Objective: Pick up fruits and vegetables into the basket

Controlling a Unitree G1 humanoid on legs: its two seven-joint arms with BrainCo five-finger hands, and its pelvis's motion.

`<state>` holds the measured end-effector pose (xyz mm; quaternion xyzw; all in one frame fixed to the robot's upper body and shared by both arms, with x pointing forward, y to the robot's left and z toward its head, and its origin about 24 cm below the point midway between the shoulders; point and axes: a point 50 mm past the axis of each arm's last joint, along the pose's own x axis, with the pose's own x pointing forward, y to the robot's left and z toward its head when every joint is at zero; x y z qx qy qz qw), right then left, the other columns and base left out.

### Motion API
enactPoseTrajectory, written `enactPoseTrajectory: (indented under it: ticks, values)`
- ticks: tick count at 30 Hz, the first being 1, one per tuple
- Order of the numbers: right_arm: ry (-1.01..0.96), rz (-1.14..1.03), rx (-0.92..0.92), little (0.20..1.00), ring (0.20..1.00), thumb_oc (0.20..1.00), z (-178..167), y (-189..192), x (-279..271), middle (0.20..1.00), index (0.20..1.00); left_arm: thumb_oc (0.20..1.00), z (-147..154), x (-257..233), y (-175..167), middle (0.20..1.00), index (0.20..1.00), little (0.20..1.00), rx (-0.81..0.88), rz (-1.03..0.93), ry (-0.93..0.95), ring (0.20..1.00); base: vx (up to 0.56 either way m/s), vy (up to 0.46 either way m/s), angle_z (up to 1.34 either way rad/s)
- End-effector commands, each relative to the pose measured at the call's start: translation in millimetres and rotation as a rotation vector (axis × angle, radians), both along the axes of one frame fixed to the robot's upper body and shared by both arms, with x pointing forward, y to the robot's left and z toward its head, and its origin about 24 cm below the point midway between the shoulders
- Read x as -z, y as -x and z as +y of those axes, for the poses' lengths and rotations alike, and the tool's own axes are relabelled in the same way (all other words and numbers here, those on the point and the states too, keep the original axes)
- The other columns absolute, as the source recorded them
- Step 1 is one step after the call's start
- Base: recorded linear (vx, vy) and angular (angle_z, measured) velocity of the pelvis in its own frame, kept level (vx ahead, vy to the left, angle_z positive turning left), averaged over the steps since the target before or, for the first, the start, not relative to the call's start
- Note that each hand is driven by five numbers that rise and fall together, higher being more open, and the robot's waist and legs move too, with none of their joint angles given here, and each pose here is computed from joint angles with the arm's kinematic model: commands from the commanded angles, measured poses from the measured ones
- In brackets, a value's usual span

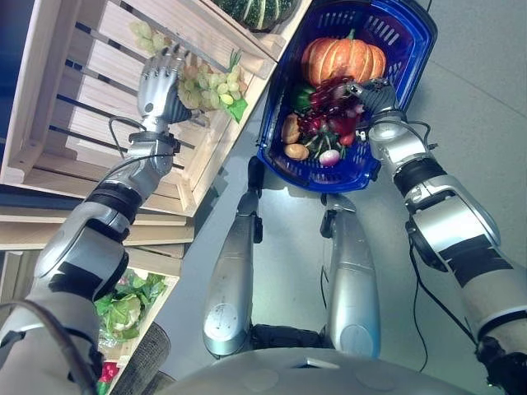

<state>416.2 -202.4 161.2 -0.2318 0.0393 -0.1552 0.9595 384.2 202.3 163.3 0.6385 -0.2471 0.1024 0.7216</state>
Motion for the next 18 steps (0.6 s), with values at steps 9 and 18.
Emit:
enactPoseTrajectory:
  ticks: [9, 18]
  values:
    - [0.014, -0.14, -0.049, 1.0, 1.0, 1.0, -5.9, 0.3, -22.4, 1.0, 1.0, 1.0, 6.4, -23.2, -11.2, 1.0, 1.0, 1.0, -0.076, -0.044, -0.271, 1.0, 0.0, 0.017, -0.01]
    - [-0.078, -0.218, -0.132, 1.0, 1.0, 1.0, 6.2, 6.5, -21.7, 1.0, 1.0, 1.0, 30.8, -25.2, -13.6, 1.0, 1.0, 1.0, -0.242, 0.004, -0.327, 1.0, 0.0, 0.017, -0.05]
